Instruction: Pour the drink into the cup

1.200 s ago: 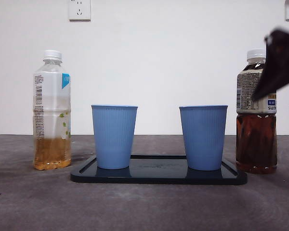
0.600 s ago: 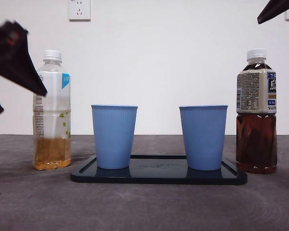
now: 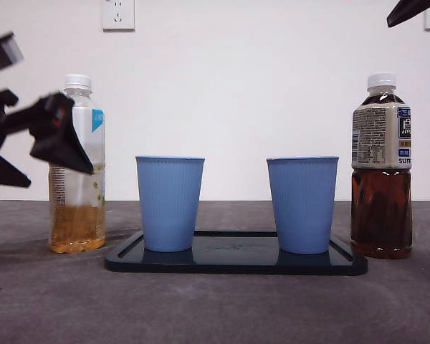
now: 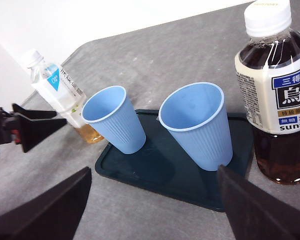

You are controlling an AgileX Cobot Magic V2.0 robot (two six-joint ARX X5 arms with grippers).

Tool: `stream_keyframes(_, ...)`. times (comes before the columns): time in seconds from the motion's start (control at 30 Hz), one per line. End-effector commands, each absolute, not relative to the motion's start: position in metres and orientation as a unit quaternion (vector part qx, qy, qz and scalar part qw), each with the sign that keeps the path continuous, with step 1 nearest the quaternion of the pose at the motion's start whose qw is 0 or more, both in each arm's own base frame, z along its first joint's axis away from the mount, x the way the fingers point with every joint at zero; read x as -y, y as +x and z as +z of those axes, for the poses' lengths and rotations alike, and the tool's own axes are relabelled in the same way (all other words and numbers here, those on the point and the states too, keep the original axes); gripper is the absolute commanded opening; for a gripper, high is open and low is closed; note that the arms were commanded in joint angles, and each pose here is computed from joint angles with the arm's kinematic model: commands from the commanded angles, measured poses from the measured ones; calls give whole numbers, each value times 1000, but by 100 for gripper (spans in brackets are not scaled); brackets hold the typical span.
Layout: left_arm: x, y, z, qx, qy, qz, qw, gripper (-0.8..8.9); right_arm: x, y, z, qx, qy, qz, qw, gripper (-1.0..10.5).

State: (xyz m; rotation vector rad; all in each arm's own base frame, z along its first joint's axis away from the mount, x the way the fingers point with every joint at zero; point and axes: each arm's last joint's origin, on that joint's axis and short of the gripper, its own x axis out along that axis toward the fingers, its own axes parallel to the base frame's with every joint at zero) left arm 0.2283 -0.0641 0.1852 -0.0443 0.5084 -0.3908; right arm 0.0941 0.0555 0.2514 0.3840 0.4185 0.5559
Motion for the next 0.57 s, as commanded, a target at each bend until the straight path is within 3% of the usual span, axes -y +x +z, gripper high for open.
stream_keyframes(0.03, 67, 235, 175, -254, -6, -198, 947, 626, -56, 93, 255, -198, 189, 276, 921, 399)
stream_keyframes(0.47, 73, 258, 150, -221, -5, -195, 956, 622, -56, 94, 255, -193, 175, 273, 926, 399)
stream_keyframes(0.57, 73, 261, 148, -214, -7, -195, 957, 560, -56, 94, 255, -191, 168, 275, 927, 399)
